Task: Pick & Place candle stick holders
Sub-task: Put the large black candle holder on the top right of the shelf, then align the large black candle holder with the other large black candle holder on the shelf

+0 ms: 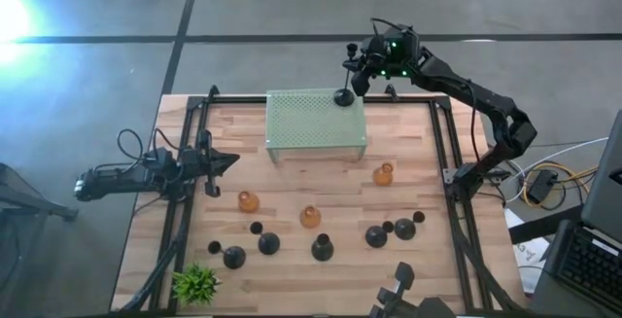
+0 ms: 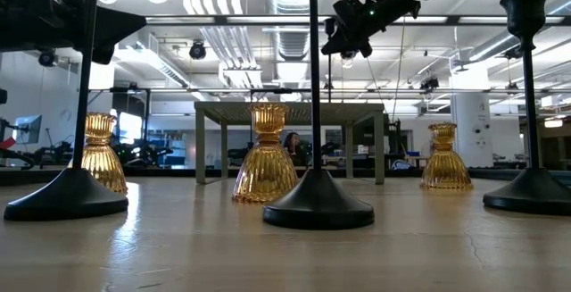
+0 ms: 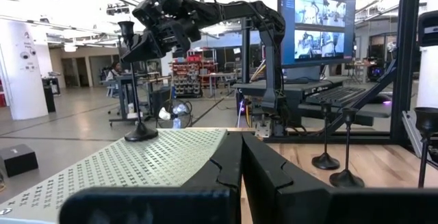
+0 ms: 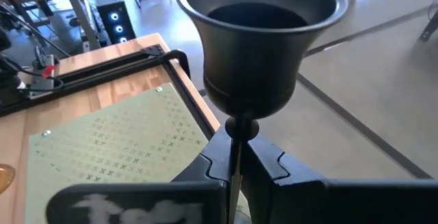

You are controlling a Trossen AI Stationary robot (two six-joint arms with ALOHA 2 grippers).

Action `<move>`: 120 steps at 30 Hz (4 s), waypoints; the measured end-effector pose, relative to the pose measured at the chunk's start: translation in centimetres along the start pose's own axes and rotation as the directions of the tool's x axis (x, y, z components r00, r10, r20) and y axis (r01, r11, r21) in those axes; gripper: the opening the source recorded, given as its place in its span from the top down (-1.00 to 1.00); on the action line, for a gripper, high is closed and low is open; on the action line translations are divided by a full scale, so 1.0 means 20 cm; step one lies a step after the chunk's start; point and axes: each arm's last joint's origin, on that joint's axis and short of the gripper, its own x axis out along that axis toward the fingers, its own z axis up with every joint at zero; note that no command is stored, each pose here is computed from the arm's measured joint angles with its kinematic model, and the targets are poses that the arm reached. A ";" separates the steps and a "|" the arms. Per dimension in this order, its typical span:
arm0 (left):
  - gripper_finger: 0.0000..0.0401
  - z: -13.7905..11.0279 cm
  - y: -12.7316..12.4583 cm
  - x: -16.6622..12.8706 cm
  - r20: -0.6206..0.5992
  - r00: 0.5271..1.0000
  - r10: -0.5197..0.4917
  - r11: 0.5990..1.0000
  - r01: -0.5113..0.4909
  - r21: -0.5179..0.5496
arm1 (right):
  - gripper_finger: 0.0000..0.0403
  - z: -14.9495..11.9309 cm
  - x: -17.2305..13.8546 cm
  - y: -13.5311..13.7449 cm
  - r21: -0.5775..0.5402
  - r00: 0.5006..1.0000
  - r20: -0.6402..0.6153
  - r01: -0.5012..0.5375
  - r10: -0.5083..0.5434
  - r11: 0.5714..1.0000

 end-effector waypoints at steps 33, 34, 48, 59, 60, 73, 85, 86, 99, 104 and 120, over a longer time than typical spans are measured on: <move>0.93 0.00 0.00 0.00 -0.002 1.000 0.003 1.000 -0.003 0.001 | 0.95 -0.01 -0.03 -0.02 0.006 1.000 -0.017 0.014 -0.014 1.000; 0.93 0.00 0.00 0.00 -0.002 1.000 0.003 1.000 -0.003 0.001 | 0.95 -0.01 -0.03 -0.02 0.007 1.000 -0.015 0.014 -0.014 1.000; 0.93 0.00 0.00 0.00 -0.002 1.000 0.003 1.000 -0.003 0.001 | 0.69 -0.01 -0.04 -0.01 0.022 1.000 -0.015 0.007 -0.006 1.000; 0.93 0.00 0.00 0.00 -0.004 1.000 0.002 1.000 -0.002 0.002 | 0.22 -0.02 -0.09 0.00 -0.010 0.998 -0.069 0.009 -0.010 1.000; 0.93 0.00 0.00 0.00 -0.005 1.000 0.002 1.000 -0.002 0.002 | 0.19 -0.02 -0.09 0.00 -0.020 0.997 -0.080 0.009 -0.010 1.000; 0.93 0.00 0.00 0.00 -0.006 1.000 0.002 1.000 -0.002 0.005 | 0.11 0.00 -0.37 0.04 -0.037 0.983 -0.182 0.022 -0.028 0.999; 0.93 0.00 0.00 0.00 -0.003 1.000 0.003 1.000 -0.003 0.003 | 0.33 -0.17 -0.66 0.31 0.035 0.944 -0.311 -0.102 0.108 0.994; 0.93 0.00 0.00 0.00 -0.003 1.000 0.002 1.000 -0.002 -0.001 | 0.35 -0.19 -0.67 0.33 0.036 0.942 -0.310 -0.120 0.125 0.992; 0.93 0.02 -0.03 -0.01 -0.054 0.964 -0.261 0.952 0.248 -0.177 | 0.56 -0.44 -0.77 0.63 0.026 0.909 -0.160 -0.386 0.385 0.922; 0.93 0.01 -0.07 -0.04 -0.142 0.860 -0.490 0.848 0.432 -0.306 | 0.62 -0.47 -0.78 0.68 0.024 0.885 -0.134 -0.447 0.445 0.894; 0.92 -0.09 -0.11 0.05 -0.183 0.805 -0.564 0.801 0.480 -0.357 | 0.63 -0.38 -0.75 0.73 -0.033 0.879 -0.022 -0.476 0.476 0.879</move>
